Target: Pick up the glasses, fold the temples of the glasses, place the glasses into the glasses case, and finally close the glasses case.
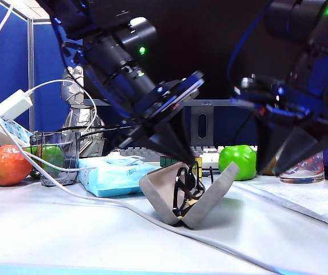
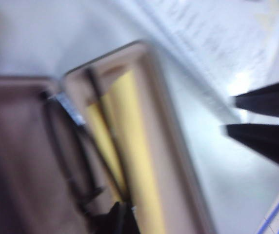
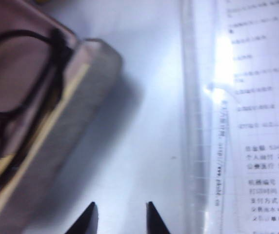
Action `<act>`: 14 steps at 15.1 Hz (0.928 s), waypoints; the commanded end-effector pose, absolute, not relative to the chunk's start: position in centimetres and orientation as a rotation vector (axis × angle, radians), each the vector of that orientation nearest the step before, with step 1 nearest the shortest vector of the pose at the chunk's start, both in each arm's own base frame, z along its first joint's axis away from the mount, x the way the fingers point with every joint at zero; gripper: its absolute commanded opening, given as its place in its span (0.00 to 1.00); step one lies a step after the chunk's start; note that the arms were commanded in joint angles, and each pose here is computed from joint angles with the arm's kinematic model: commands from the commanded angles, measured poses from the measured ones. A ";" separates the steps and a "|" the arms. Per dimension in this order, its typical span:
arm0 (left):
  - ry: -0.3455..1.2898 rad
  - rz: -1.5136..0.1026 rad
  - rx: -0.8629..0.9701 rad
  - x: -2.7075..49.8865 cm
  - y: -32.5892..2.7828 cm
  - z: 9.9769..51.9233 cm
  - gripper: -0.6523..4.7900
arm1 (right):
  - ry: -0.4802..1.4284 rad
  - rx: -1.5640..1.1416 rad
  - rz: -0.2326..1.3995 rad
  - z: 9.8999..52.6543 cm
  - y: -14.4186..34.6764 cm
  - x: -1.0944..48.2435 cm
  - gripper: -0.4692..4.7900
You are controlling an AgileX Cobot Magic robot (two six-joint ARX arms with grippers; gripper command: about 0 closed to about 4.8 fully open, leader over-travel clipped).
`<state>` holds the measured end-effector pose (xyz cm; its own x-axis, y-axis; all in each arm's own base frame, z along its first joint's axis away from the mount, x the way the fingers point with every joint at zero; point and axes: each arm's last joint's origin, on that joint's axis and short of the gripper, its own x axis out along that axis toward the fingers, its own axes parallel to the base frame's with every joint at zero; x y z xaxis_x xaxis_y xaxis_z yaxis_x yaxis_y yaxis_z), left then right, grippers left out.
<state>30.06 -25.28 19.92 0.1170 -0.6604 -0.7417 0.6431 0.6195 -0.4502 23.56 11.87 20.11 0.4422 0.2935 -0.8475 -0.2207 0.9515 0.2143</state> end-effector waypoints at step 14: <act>1.100 -0.765 -0.015 29.9 -26.6 18.9 0.11 | 1.044 -0.125 0.454 18.9 12.3 24.4 0.09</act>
<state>29.76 -26.24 18.56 0.2202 -0.5363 -0.8148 0.5360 0.7644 -0.3583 24.13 12.09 18.96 0.4243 0.2674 -0.8651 -0.3954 0.9142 0.0886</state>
